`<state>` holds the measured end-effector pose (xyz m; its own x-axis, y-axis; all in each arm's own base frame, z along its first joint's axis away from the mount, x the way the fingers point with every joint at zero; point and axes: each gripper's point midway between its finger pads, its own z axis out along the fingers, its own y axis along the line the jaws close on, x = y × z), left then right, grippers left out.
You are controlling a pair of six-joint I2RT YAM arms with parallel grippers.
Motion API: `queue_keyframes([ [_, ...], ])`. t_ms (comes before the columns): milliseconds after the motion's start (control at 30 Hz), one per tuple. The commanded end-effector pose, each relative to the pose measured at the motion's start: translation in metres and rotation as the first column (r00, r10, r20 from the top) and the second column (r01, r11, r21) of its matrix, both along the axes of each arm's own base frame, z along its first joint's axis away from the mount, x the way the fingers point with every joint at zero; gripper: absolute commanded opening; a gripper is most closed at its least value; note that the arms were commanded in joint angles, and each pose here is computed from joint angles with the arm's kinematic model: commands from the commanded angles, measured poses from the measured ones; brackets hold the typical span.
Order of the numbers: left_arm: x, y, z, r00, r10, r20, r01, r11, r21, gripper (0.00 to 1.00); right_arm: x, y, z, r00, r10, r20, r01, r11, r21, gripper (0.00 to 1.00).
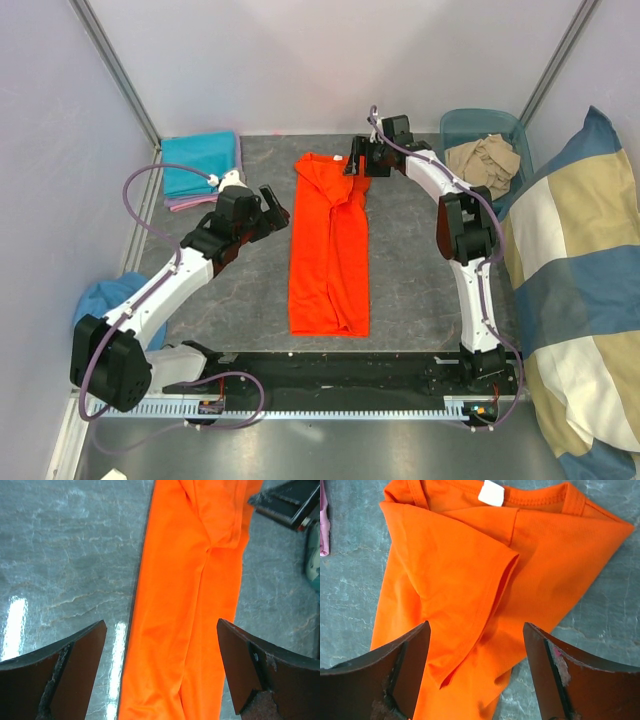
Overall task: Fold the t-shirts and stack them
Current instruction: Rotate the tshirt 90 degrees, then grab the bottom of the folded rectangular tshirt with both arms
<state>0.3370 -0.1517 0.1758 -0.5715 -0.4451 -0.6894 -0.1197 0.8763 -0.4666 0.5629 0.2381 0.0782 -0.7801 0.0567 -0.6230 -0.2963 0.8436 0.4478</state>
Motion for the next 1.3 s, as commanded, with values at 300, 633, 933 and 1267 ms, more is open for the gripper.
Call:
queue_keyframes([
  [300, -0.018, -0.002, -0.02, 0.998, -0.05, -0.032, 0.049, 0.998, -0.029, 1.0, 0.03, 0.019, -0.003, 0.997, 0.021, 0.081, -0.027, 0.997, 0.076, 0.76],
  [633, -0.025, -0.002, -0.031, 0.997, -0.059, -0.056, 0.058, 0.998, -0.029, 1.0, 0.04, 0.024, -0.007, 0.995, -0.001, 0.101, -0.012, 0.992, 0.129, 0.73],
  [933, -0.028, -0.003, -0.041, 0.994, -0.067, -0.082, 0.064, 0.997, -0.035, 1.0, 0.042, 0.027, -0.005, 0.994, -0.008, 0.113, -0.009, 0.988, 0.153, 0.66],
  [1267, -0.032, -0.002, -0.049, 0.993, -0.066, -0.102, 0.063, 0.997, -0.033, 1.0, 0.044, 0.027, -0.015, 0.995, -0.013, 0.097, -0.005, 0.983, 0.183, 0.14],
])
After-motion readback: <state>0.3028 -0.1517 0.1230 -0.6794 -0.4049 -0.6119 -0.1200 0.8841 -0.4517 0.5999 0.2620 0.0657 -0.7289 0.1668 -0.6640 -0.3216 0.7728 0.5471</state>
